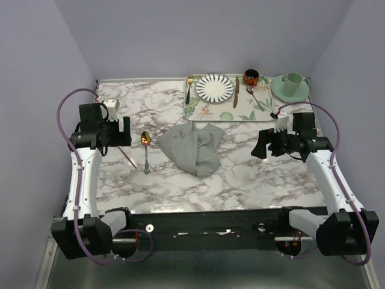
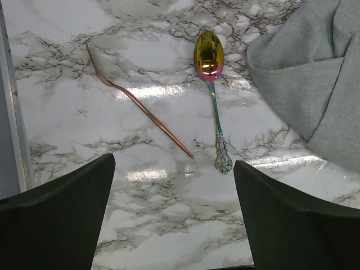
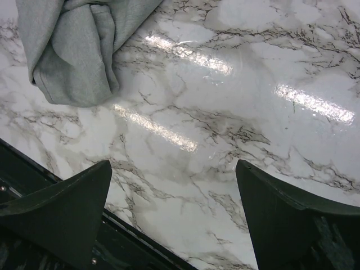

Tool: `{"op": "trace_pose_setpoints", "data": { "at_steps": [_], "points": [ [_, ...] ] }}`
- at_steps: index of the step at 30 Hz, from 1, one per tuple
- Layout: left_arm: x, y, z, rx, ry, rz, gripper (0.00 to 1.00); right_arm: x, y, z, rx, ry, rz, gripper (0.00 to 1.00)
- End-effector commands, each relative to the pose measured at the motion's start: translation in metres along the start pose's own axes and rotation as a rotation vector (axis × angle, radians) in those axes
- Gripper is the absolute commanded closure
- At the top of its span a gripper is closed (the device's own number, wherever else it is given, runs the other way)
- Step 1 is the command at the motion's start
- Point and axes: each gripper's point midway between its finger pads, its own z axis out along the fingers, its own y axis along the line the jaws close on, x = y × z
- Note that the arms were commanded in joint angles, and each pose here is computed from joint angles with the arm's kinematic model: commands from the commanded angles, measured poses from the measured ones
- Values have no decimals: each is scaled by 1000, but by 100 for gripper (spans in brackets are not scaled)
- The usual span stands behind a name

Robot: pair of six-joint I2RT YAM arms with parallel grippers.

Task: Fold the napkin into a case and place the utensils inside
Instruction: Pick up the crumpled napkin from the center of the board.

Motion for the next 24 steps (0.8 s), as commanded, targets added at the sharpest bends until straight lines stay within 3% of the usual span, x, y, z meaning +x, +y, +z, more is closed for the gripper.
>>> {"op": "trace_pose_setpoints", "data": {
  "at_steps": [1,5,12,17,24],
  "points": [
    [-12,0,2,-75,-16,86,1,-1,5,0,-22,-19,-2,0],
    [-31,-6,7,-118,-24,147,1,0,4,-1,-17,-20,-2,0],
    [-43,-85,24,121,-14,315,1,4,2,2,-9,-11,2,0],
    [-8,-174,45,338,75,506,1,7,0,2,5,-4,7,0],
    [33,-238,80,472,191,608,1,12,-10,4,48,15,10,0]
  ]
}}
